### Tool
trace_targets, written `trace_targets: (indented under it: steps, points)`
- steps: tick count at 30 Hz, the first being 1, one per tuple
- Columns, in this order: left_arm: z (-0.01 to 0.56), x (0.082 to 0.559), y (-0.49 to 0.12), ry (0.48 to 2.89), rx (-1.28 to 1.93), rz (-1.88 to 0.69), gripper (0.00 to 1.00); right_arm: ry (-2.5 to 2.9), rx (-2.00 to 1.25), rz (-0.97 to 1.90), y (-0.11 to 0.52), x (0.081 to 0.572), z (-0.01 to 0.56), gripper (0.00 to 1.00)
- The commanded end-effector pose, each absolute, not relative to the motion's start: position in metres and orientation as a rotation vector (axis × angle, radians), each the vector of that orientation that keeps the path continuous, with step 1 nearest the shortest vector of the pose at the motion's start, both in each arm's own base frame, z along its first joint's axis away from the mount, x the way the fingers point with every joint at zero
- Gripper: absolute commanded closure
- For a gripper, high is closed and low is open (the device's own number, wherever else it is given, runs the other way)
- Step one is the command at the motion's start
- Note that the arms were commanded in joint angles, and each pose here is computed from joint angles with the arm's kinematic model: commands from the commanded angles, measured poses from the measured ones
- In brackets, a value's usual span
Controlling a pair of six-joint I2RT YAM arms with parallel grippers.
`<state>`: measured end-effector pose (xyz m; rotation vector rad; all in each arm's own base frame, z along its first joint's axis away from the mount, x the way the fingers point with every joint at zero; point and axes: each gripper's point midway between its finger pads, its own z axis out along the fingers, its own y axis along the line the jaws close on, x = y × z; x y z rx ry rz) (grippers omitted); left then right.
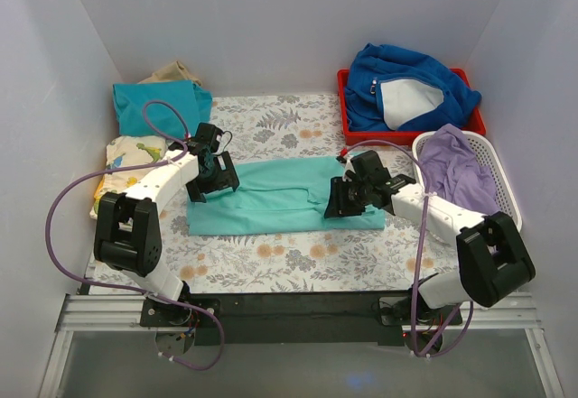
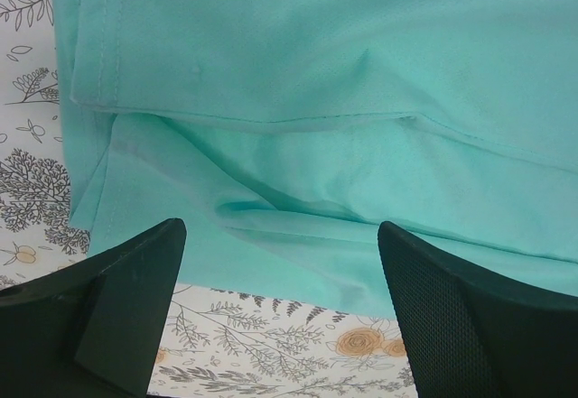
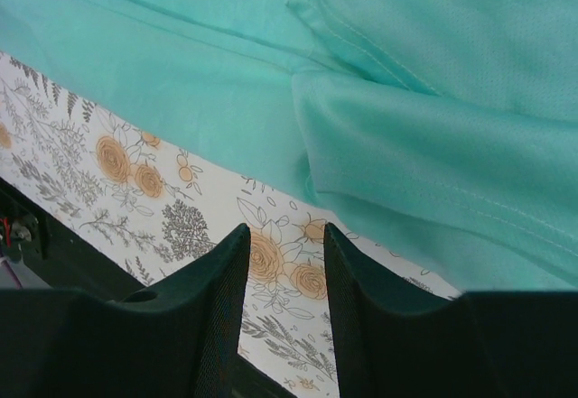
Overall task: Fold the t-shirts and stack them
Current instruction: Fold the tshirt
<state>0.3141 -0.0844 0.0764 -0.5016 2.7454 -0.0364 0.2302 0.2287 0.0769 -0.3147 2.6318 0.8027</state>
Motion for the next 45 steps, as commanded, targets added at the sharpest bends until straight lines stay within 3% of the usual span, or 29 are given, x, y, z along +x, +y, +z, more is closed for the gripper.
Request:
trace_targets:
  steps: [1,14,18,20,25,38,40,45]
  points:
    - [0.083,0.317,-0.081,2.719,-0.482,-0.029,0.13,2.584,-0.275,0.766,0.231,0.246,0.076,0.55]
    - [0.075,0.317,-0.075,2.741,-0.472,0.033,0.13,2.594,-0.24,0.717,0.232,0.257,0.058,0.66]
    - [0.073,0.316,-0.073,2.747,-0.47,0.049,0.13,2.563,-0.259,0.723,0.236,0.261,0.065,0.92]
    - [0.073,0.317,-0.073,2.746,-0.47,0.051,0.13,2.54,-0.276,0.732,0.238,0.263,0.073,0.99]
    - [0.068,0.316,-0.074,2.756,-0.468,0.053,0.13,2.481,-0.306,0.743,0.246,0.278,0.095,0.99]
    - [0.06,0.311,-0.073,2.784,-0.455,0.065,0.13,2.548,-0.435,0.558,0.25,0.318,0.087,0.98]
    - [0.058,0.309,-0.073,2.791,-0.457,0.064,0.13,2.58,-0.471,0.51,0.249,0.323,0.078,0.94]
    - [0.057,0.307,-0.071,2.79,-0.458,0.076,0.13,2.516,-0.511,0.422,0.253,0.357,0.094,0.98]
